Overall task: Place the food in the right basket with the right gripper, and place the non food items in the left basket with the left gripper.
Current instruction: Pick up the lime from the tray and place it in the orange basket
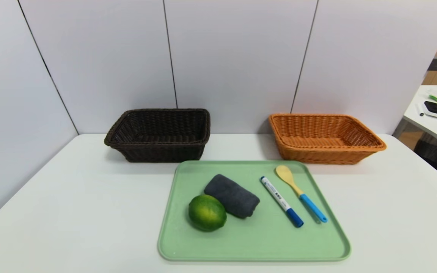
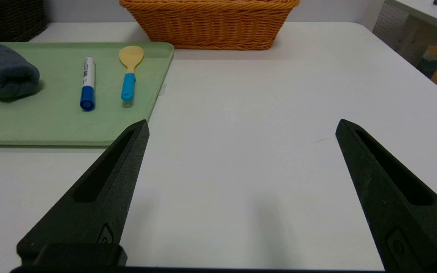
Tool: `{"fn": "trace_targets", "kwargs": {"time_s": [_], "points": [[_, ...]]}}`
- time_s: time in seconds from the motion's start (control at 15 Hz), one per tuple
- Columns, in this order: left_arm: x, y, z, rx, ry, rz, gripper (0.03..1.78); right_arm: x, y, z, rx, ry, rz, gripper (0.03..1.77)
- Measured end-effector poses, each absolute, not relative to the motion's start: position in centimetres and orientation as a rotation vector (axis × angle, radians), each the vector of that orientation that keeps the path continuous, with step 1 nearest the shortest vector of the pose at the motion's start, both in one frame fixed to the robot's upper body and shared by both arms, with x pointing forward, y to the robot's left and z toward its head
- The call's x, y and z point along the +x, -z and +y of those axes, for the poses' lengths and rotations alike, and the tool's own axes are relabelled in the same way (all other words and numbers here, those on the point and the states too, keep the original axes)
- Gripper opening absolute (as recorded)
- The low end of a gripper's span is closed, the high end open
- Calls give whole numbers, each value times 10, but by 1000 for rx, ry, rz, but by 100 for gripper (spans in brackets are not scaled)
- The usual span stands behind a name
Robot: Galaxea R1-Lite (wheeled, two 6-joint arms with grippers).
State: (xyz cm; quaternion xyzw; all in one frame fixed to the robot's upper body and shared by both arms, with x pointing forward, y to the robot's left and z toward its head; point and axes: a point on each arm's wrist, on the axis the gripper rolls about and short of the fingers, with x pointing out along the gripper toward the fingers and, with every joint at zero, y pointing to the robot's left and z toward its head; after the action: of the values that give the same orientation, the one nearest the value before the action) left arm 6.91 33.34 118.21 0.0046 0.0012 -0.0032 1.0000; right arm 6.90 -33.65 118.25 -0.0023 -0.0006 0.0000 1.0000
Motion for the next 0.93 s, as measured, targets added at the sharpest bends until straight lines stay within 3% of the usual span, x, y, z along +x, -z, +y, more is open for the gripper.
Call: {"fn": "trace_targets", "kwargs": {"time_s": [0.67,0.93], "points": [[69,-1182,334,15,4,4,169,69,-1183,-337,-15,1,1,170],[58,-1211,333,49,13,-52,169,58,-1210,-335,-55,-58,-36,170]]}}
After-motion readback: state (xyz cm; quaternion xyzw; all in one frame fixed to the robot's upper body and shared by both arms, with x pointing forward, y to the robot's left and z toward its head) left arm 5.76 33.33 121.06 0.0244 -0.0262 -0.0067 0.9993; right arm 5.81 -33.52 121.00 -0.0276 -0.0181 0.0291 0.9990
